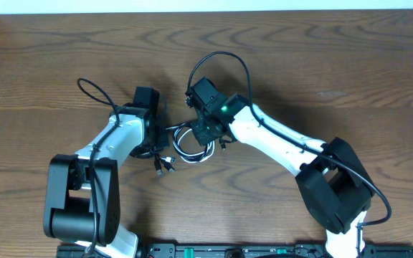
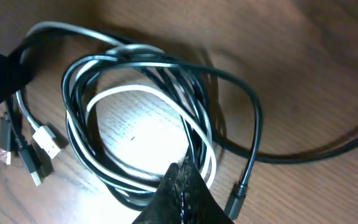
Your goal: Untangle cables
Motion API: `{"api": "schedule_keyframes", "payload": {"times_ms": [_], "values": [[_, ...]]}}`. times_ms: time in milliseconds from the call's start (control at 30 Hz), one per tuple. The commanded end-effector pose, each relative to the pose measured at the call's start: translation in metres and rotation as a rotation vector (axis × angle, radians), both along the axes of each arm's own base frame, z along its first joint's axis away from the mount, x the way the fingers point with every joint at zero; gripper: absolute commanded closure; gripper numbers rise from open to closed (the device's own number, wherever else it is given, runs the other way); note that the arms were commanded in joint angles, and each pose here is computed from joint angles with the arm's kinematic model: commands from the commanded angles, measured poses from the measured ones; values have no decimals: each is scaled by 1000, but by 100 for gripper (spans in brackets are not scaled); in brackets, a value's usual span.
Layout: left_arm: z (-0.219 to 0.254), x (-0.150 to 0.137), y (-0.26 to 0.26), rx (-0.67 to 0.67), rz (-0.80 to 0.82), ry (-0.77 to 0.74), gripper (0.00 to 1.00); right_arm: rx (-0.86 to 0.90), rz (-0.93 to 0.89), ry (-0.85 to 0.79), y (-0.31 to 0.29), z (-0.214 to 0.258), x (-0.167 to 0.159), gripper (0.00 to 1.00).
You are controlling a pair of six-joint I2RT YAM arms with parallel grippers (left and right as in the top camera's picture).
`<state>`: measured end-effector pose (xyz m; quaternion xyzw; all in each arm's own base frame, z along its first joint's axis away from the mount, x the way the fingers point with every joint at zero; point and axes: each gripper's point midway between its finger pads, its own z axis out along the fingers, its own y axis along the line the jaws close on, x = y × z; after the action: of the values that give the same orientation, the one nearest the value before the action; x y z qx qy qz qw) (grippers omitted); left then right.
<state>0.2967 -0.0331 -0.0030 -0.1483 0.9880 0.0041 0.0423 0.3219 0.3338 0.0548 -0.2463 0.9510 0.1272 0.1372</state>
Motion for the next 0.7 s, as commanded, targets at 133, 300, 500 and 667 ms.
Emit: {"api": "schedule_keyframes", "payload": {"times_ms": [133, 300, 500, 667], "values": [[2, 1, 1, 4, -6, -9, 91, -15, -75, 7, -4, 0, -8, 70], [2, 1, 1, 4, -6, -9, 91, -67, -105, -6, -17, -10, -7, 60], [2, 1, 1, 4, -6, -9, 91, -100, -126, 18, -27, -24, -15, 62], [2, 1, 1, 4, -6, -9, 91, -136, -142, -5, -35, -27, -13, 66]]}}
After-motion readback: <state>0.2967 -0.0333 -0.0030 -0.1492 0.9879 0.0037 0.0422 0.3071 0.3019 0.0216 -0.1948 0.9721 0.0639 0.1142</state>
